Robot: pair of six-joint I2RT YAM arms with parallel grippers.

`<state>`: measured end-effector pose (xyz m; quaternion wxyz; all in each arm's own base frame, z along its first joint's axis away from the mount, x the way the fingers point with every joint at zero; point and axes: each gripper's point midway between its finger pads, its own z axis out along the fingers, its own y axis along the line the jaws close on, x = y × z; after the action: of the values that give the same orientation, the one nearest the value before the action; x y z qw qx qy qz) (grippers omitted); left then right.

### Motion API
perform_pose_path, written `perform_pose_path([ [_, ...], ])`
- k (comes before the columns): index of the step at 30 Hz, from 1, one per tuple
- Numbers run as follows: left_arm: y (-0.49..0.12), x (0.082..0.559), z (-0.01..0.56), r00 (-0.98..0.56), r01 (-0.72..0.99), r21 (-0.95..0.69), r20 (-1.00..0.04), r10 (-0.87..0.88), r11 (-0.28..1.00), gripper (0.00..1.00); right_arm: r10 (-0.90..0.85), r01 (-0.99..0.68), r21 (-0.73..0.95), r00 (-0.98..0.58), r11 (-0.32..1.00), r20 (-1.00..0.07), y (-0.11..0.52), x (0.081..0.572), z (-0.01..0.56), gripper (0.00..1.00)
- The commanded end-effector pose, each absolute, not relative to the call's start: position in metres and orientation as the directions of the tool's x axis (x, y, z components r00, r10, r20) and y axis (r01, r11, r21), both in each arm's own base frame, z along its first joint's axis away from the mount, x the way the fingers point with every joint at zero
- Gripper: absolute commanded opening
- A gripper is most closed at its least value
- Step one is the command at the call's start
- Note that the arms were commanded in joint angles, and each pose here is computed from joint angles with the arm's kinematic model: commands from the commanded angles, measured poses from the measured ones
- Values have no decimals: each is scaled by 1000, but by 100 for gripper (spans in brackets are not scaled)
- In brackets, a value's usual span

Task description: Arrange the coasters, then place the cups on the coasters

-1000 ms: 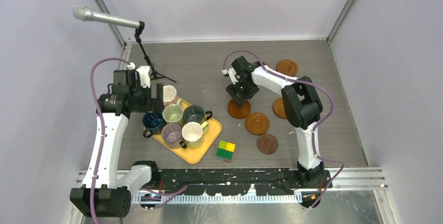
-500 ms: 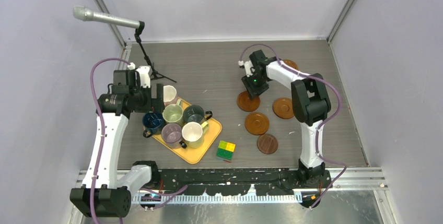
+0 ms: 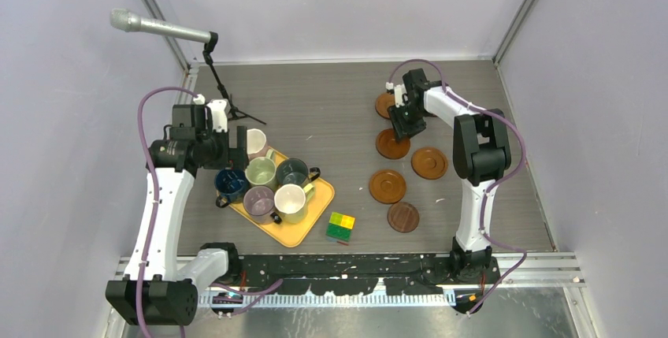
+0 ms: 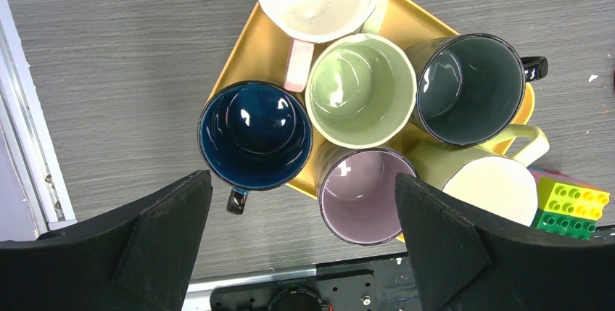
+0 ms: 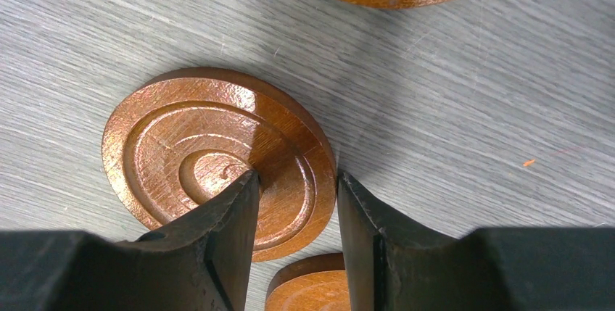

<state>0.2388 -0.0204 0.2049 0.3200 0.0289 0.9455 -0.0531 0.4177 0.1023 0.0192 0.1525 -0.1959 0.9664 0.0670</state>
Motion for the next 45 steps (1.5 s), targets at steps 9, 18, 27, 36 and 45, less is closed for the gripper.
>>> perform_pose_path([
  [9, -25, 243, 214, -769, 98, -99, -639, 13, 990, 100, -382, -399, 15, -887, 917, -259, 80, 406, 7, 48],
  [18, -24, 243, 214, -767, 98, -97, -642, 13, 990, 100, -374, -391, 10, -888, 920, -267, 76, 407, 12, 49],
  [27, -25, 242, 215, -765, 102, -99, -644, 14, 990, 100, -331, -386, 68, -857, 920, -396, 92, 421, 73, 69],
  [36, -28, 239, 216, -760, 122, -111, -650, 21, 986, 100, -367, -450, 129, -837, 884, -406, 77, 379, 111, 74],
  [45, -50, 232, 217, -753, 270, -173, -651, 96, 947, 100, -449, -492, 92, -844, 866, -292, 27, 333, 85, 75],
])
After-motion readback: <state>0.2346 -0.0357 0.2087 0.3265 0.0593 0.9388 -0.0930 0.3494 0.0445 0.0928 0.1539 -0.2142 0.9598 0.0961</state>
